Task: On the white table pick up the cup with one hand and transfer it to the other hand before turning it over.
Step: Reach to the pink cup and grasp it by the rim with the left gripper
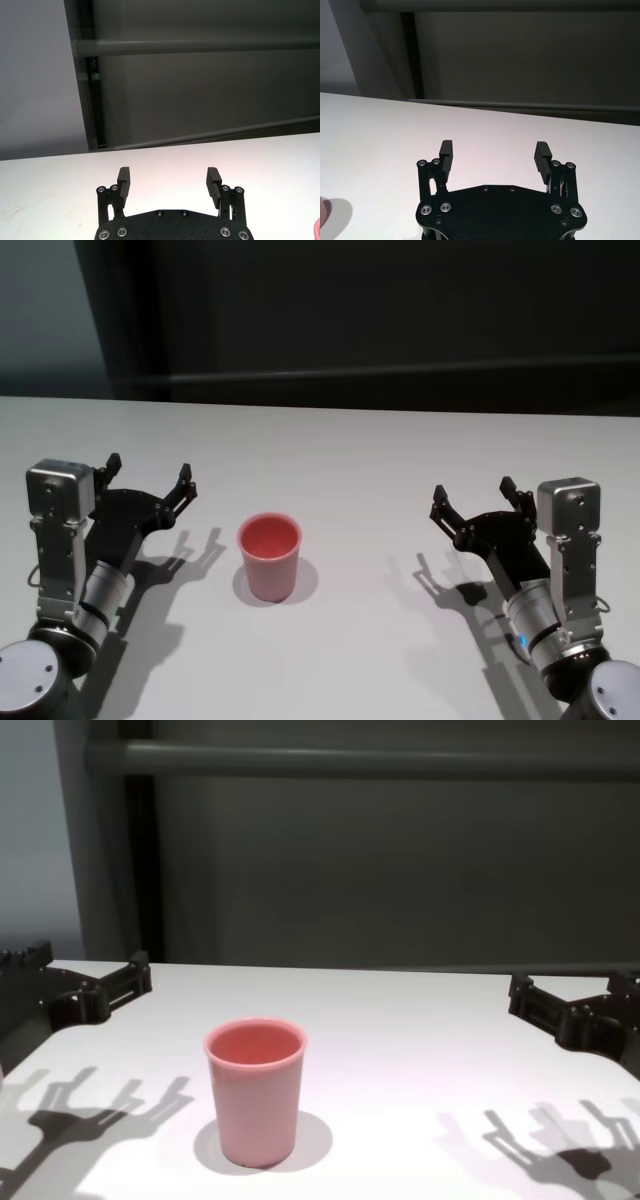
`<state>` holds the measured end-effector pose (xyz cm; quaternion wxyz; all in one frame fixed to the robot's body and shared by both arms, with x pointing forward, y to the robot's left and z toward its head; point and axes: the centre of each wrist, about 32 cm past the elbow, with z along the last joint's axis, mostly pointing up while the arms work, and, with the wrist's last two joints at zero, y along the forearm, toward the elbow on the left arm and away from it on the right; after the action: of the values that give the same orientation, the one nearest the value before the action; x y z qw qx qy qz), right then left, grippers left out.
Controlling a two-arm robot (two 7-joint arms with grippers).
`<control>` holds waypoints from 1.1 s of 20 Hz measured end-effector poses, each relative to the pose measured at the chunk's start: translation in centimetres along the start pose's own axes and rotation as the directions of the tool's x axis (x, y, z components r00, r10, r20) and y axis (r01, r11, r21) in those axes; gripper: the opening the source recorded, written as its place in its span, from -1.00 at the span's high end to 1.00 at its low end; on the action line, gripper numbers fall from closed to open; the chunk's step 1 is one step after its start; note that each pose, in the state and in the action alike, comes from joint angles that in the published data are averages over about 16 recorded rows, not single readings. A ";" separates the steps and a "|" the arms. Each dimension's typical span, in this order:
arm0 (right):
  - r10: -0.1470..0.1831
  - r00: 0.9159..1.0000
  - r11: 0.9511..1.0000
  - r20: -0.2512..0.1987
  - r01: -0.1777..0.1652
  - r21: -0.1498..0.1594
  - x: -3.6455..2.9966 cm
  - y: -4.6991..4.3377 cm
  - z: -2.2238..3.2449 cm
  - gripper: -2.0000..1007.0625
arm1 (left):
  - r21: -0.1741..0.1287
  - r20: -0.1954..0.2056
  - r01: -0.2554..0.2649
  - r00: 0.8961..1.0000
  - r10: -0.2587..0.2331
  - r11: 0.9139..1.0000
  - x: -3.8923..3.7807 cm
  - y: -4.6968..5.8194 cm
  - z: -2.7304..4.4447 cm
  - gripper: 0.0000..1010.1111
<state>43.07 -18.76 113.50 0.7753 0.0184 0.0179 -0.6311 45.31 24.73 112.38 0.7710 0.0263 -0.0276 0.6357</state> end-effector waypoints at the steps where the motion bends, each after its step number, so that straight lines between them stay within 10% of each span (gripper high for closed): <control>1: 0.000 1.000 1.000 0.000 0.000 0.000 0.00 0.00 0.00 -0.99 | 0.000 0.000 0.000 1.000 0.000 1.000 0.00 0.0 0.00 -0.99; 22: 0.000 1.000 1.000 0.000 0.000 0.000 0.00 0.00 0.00 -0.99 | -0.001 0.003 0.008 1.000 -0.008 1.000 0.16 0.0 0.04 -0.99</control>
<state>43.07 -18.76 113.50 0.7753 0.0183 0.0179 -0.6311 45.30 24.88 112.44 0.7734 0.0269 -0.0290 0.6326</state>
